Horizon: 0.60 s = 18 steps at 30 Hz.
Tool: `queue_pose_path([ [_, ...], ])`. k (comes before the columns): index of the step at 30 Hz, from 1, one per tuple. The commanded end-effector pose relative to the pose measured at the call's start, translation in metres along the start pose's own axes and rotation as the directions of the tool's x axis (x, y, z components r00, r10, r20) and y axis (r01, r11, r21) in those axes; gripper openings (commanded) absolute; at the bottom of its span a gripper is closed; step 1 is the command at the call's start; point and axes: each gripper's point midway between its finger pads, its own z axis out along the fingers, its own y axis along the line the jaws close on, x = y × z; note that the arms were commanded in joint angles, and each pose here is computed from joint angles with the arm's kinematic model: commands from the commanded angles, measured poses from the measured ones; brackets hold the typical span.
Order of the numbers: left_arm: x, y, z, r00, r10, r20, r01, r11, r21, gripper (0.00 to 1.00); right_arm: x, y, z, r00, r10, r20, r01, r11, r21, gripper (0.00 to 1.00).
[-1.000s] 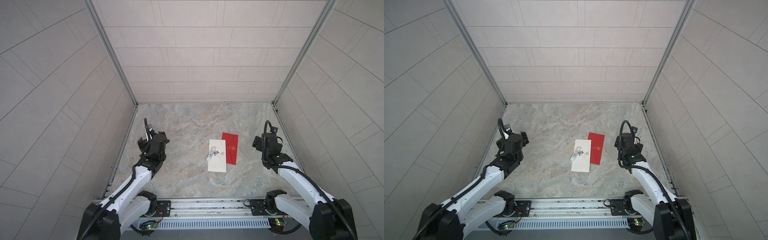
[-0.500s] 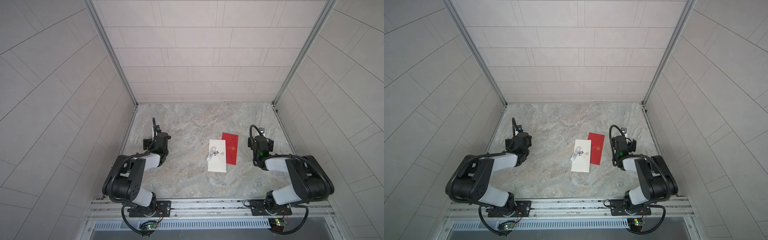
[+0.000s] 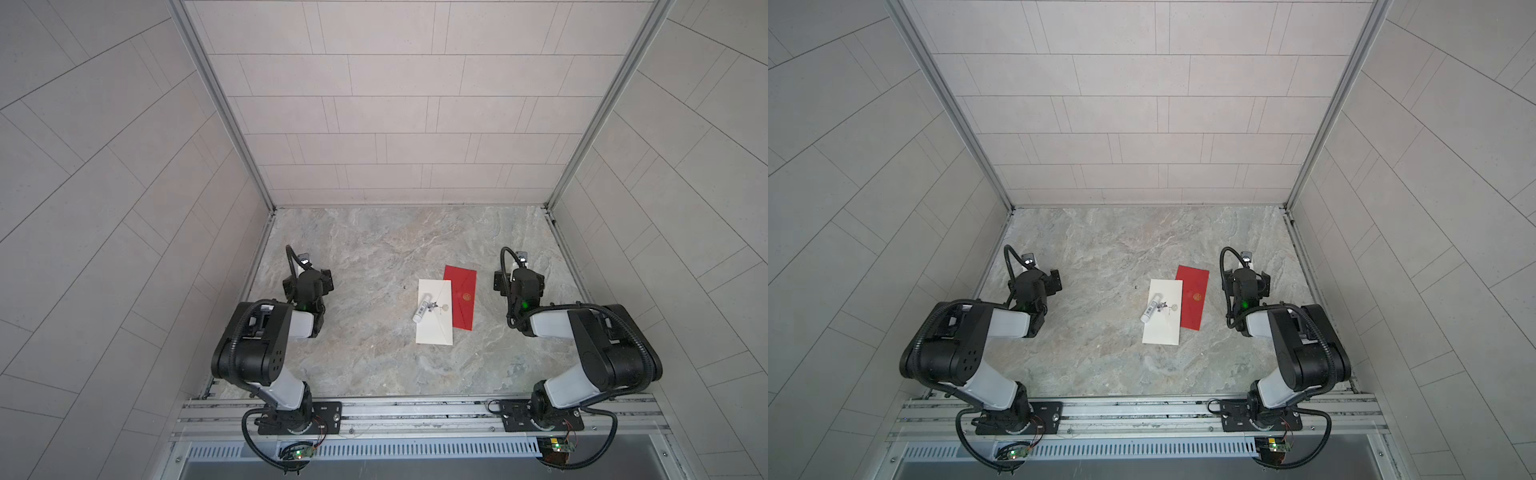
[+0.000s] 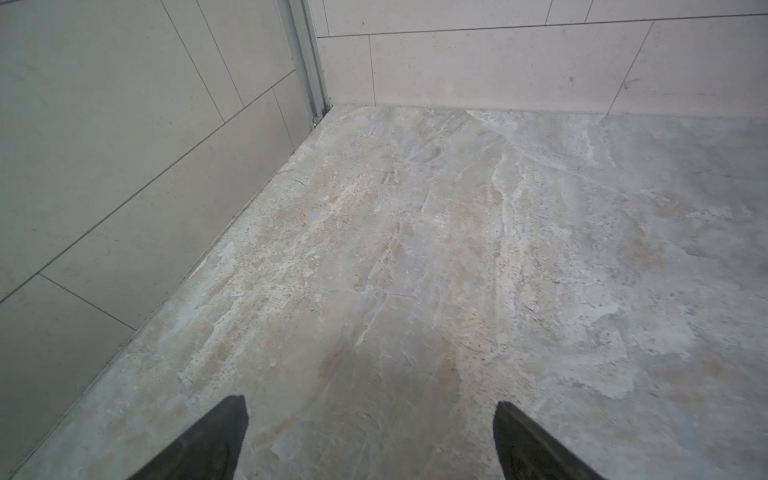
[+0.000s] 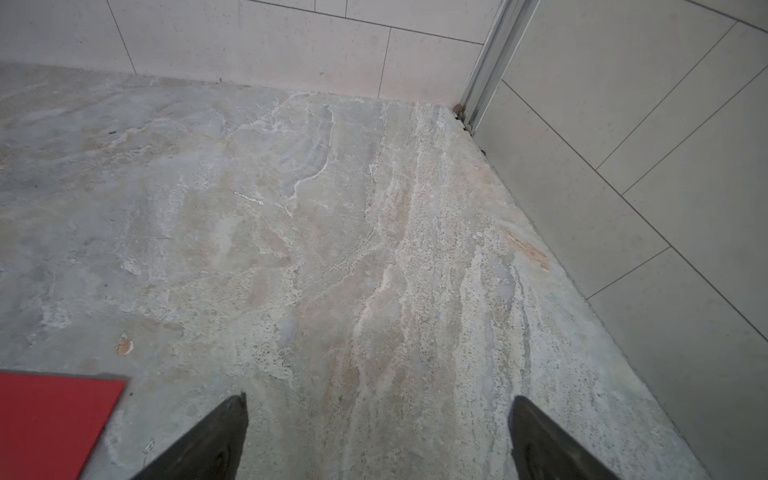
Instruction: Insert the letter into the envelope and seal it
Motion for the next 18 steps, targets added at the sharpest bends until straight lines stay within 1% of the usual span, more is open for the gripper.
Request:
queue_pose_path([
  [1, -0.0107, -0.0029, 0.0017, 0.999, -0.026, 0.036, 0.025, 1.0, 0.018, 1.0, -0.0075, -0.0011, -0.0022, 1.0, 0.011, 0.012, -0.011, 1.0, -0.006, 1.0],
  [2, -0.0119, -0.0025, 0.0018, 0.998, -0.02, 0.055, 0.019, 1.0, 0.018, 1.0, -0.0076, -0.0009, -0.0018, 1.0, 0.012, 0.015, -0.011, 1.0, -0.007, 1.0],
  [4, -0.0106, -0.0034, 0.0007, 0.999, -0.024, 0.04, 0.023, 0.999, 0.022, 1.0, -0.0077, -0.0006, -0.0021, 1.0, 0.011, 0.014, -0.011, 1.0, -0.007, 1.0],
  [6, -0.0122, -0.0027, 0.0015, 0.998, -0.02, 0.055, 0.019, 1.0, 0.018, 1.0, -0.0077, -0.0003, -0.0024, 1.0, 0.009, 0.016, -0.009, 1.0, -0.004, 1.0],
  [18, -0.0109, -0.0034, 0.0011, 0.999, -0.018, 0.049, 0.017, 1.0, 0.02, 1.0, -0.007, 0.0003, -0.0003, 1.0, 0.007, 0.008, -0.007, 1.0, -0.005, 1.0],
])
